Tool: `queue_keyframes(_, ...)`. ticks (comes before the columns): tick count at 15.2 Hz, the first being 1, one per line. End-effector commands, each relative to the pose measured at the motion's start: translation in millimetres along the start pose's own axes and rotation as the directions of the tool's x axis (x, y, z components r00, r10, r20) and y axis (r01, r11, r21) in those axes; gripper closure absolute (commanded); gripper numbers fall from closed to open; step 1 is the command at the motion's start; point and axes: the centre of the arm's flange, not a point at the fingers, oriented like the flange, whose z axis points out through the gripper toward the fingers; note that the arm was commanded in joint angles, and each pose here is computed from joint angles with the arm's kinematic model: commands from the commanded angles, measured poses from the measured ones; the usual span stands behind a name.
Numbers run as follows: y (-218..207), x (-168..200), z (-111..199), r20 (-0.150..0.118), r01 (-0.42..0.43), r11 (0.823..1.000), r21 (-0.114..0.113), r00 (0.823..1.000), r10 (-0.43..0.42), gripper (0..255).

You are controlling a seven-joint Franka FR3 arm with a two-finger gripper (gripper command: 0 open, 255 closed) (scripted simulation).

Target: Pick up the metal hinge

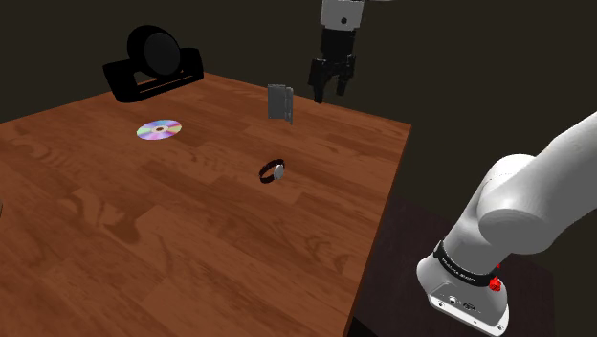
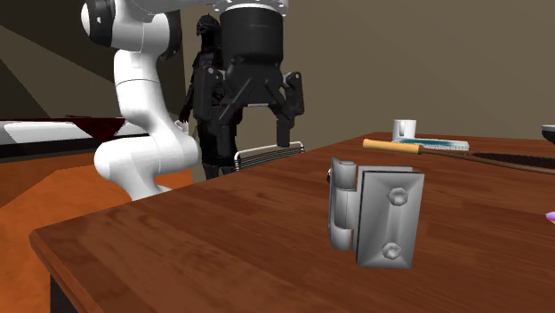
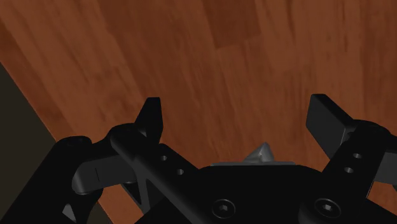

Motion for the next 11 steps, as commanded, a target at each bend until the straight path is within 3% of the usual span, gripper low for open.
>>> queue_keyframes(1, -8, 28, 0, 0.000, 0.004, 1.000, -0.006, 1.000, -0.004, 0)
queue_keyframes(9, -39, 129, -9, 0.002, 0.022, 0.999, -0.028, 1.000, -0.022, 0)
queue_keyframes(11, -39, 130, 2, 0.002, 0.022, 0.999, -0.028, 1.000, -0.022, 0)
